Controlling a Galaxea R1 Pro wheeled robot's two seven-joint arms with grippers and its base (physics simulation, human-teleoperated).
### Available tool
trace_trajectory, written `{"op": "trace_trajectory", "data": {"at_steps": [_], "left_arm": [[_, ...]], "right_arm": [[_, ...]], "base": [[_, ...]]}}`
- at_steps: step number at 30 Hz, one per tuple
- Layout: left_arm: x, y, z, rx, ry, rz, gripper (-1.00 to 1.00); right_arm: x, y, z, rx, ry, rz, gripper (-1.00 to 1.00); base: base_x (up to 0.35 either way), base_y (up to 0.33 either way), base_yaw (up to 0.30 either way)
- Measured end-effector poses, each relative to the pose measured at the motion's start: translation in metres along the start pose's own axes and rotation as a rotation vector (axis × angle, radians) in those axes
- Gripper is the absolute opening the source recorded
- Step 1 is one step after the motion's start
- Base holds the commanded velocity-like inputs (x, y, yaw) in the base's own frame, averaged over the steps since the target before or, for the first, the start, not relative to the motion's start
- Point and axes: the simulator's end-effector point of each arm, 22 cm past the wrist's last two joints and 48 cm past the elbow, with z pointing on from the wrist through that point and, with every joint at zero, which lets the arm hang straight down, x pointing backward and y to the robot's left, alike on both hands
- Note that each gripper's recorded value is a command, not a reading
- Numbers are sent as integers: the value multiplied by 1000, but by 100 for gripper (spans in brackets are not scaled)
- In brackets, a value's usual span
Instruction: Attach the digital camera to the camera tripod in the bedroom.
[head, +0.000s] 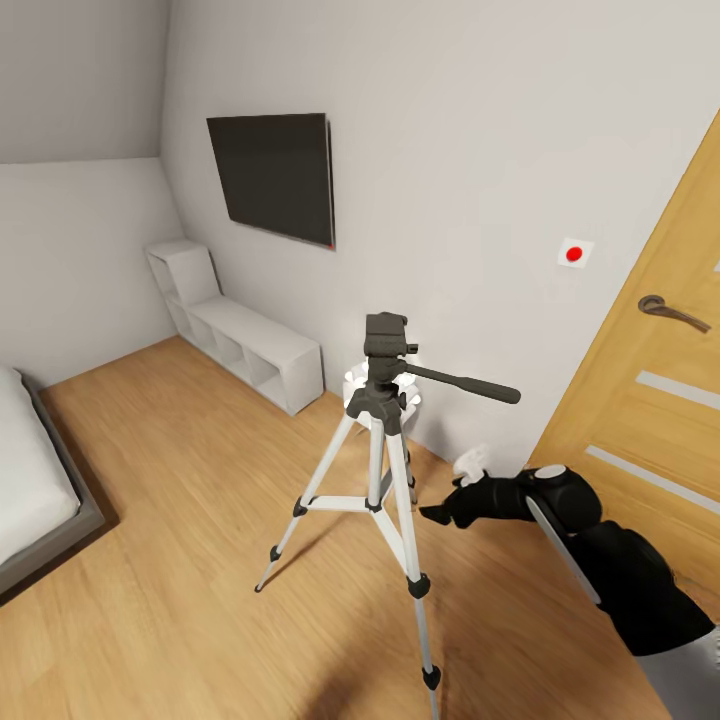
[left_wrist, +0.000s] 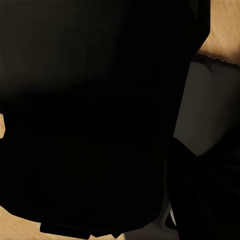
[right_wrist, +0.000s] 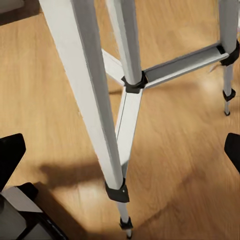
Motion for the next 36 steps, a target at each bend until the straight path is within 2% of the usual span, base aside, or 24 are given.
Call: {"op": "trace_trajectory", "data": {"at_steps": [8,12,25,31,36], "left_arm": [[0,0,0,0,0,0,-100],[0,0,0,-1,0,0,-100],[0,0,0,-1,0,0,-100],[0,0,0,-1,0,0,-100],[0,0,0,-1,0,0,-100]], "right_arm": [[-10,32,15,-55,-1,40,100],[-13,38,17,-65,-7,47,100],[-16,41,22,-69,-15,66,100],[-22,25,18,-37,-45,105,100],[-27,21,16,-33,-64,128,100]], "base": [[0,0,0],[0,0,0],[0,0,0],[0,0,0],[0,0,0]]}}
